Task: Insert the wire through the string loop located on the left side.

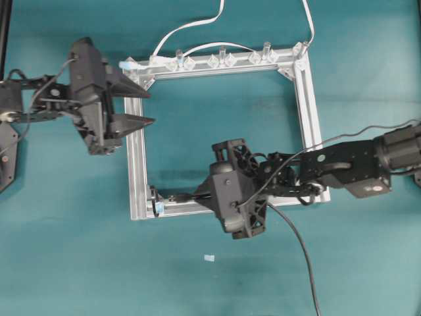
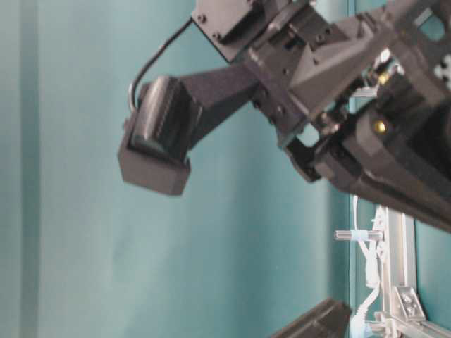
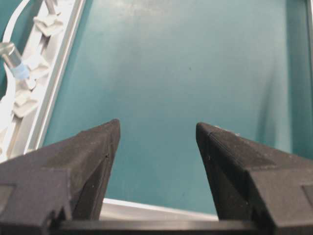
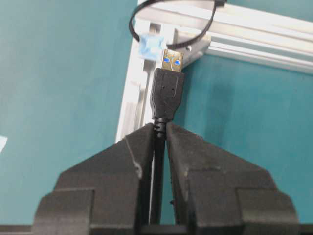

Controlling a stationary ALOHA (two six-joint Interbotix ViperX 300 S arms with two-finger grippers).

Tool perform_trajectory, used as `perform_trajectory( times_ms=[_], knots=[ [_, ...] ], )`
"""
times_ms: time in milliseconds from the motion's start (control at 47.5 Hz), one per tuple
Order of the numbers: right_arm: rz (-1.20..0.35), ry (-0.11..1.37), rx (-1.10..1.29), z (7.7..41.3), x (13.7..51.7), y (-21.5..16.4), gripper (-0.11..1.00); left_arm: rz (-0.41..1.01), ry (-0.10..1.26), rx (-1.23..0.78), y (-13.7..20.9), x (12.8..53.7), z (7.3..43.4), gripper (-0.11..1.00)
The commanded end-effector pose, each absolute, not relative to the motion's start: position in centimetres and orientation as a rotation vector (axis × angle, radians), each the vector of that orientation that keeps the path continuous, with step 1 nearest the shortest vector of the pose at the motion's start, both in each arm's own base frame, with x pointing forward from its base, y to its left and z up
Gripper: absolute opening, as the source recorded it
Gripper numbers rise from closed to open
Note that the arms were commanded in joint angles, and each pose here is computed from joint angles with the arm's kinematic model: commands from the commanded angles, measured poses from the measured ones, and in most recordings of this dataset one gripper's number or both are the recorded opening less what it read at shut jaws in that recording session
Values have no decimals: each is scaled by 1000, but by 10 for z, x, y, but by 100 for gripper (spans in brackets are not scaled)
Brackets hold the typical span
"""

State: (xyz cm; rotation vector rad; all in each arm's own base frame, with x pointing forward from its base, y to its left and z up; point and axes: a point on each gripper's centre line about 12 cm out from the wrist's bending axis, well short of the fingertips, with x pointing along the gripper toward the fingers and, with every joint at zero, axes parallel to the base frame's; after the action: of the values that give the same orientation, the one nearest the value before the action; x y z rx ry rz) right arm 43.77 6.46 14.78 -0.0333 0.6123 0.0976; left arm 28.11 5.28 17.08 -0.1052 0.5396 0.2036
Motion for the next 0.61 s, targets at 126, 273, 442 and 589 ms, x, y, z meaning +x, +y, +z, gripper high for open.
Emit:
perform_trajectory(
  times_ms=[126, 273, 442, 589],
  knots=[
    [92, 554, -28, 164, 458, 64, 10, 198, 496, -96, 48, 260, 184, 65],
    [88, 552, -25, 162, 468, 63, 10, 197, 502, -99, 46, 247, 185, 65],
    [88, 551, -22, 161, 479, 62, 10, 191, 506, -98, 42, 235, 186, 64],
    [88, 552, -21, 158, 487, 62, 10, 187, 499, -97, 40, 227, 187, 64]
  ],
)
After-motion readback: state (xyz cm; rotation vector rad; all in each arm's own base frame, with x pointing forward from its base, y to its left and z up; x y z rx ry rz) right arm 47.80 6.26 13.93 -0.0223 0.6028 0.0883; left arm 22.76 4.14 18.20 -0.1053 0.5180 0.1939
